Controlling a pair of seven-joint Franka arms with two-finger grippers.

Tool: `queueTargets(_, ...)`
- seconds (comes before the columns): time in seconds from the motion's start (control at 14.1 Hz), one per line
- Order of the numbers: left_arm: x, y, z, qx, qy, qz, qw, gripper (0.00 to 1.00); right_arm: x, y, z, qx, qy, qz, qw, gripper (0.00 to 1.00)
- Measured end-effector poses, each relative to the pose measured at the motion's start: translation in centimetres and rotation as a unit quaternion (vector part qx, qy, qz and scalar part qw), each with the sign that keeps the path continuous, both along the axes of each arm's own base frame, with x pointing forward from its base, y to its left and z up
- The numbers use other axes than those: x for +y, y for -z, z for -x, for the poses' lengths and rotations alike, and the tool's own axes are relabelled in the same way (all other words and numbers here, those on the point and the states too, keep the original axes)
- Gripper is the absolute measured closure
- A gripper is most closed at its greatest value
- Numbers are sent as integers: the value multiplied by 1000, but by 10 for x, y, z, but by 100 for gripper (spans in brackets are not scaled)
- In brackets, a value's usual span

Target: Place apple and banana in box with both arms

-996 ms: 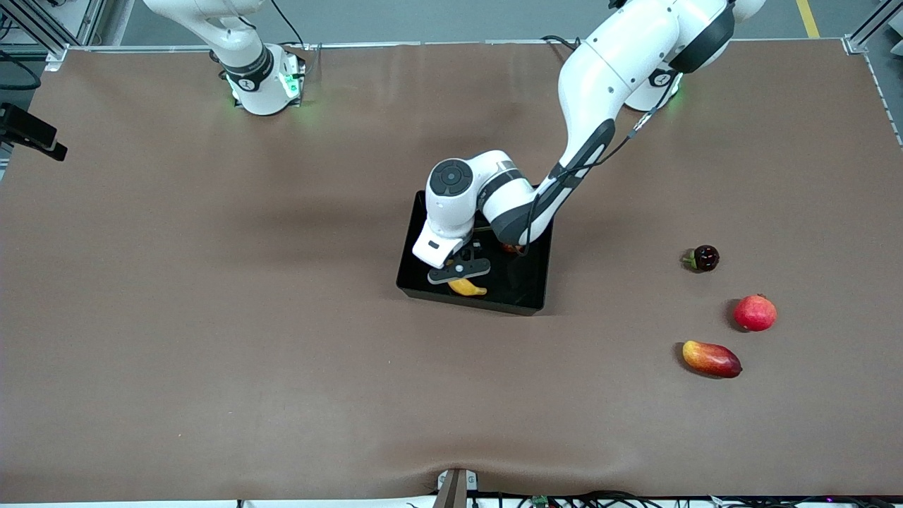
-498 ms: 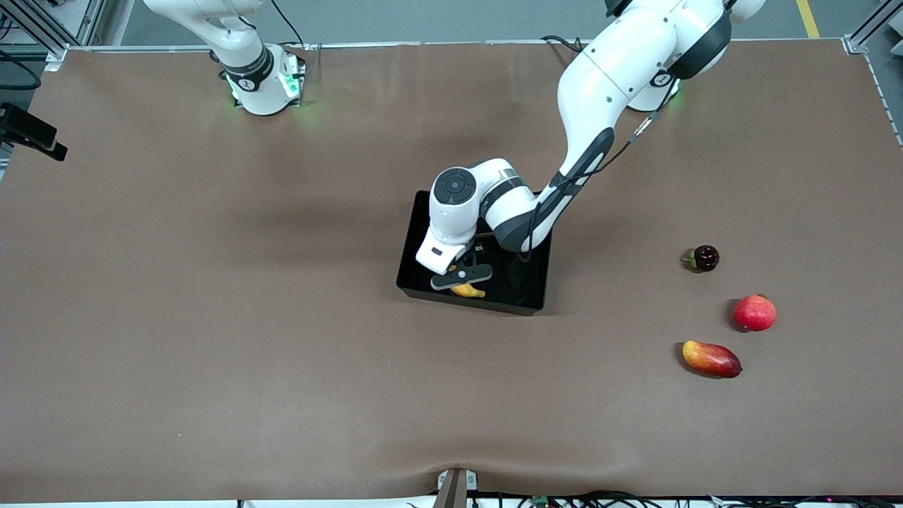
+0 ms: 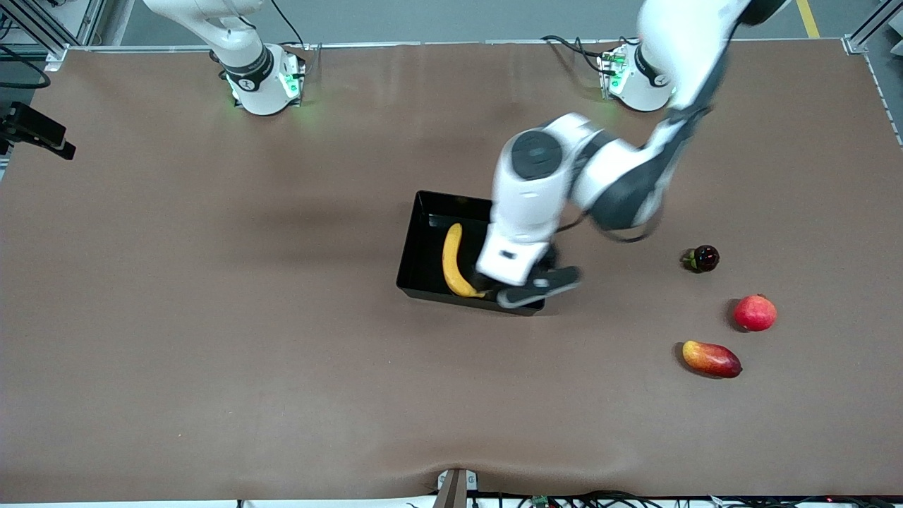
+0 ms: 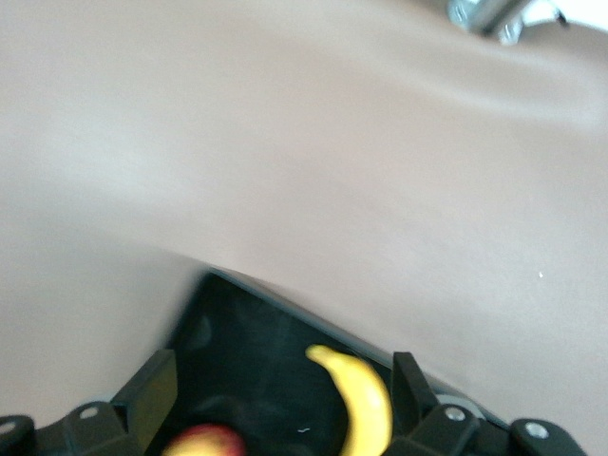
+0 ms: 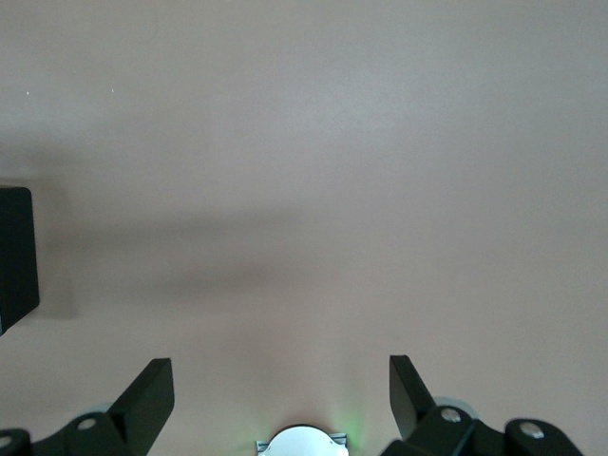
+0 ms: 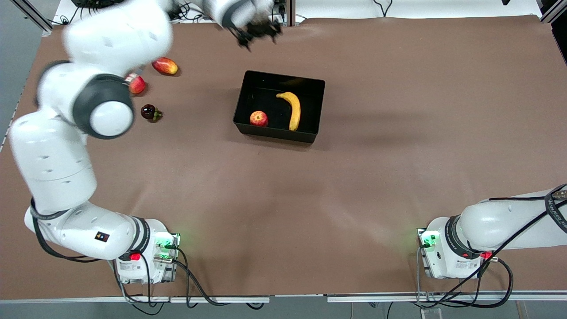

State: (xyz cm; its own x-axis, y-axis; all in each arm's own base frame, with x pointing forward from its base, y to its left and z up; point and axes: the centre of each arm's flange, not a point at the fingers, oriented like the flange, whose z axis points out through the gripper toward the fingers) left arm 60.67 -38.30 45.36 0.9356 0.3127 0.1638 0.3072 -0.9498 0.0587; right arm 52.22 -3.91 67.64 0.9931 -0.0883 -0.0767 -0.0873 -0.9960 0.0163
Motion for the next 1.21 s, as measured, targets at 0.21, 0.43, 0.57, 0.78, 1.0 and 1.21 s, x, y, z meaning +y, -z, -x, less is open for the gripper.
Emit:
queueTargets(0.21, 90, -75, -7, 14, 28, -34, 999, 0, 1, 0, 0, 1, -1, 0, 1000, 0)
queueTargets(0.43, 155, -118, 2, 42, 53, -74, 995, 0, 1, 0, 0, 2, -2, 0, 1000, 0)
queueTargets(0.57, 194, -141, 14, 71, 79, -97, 990, 0, 2, 0, 0, 2, -2, 0, 1000, 0)
queueTargets(0.78, 244, -177, 34, 94, 89, -92, 987, 0, 1, 0, 1, 3, -1, 0, 1000, 0)
queueTargets(1.0, 278, -207, 51, 89, 93, -65, 990, 0, -1, 0, 1, 3, 1, 0, 1000, 0)
queueTargets(1.21, 289, -219, 69, 89, 127, -70, 985, 0, -1, 1, 1, 5, 1, -1, 1000, 0)
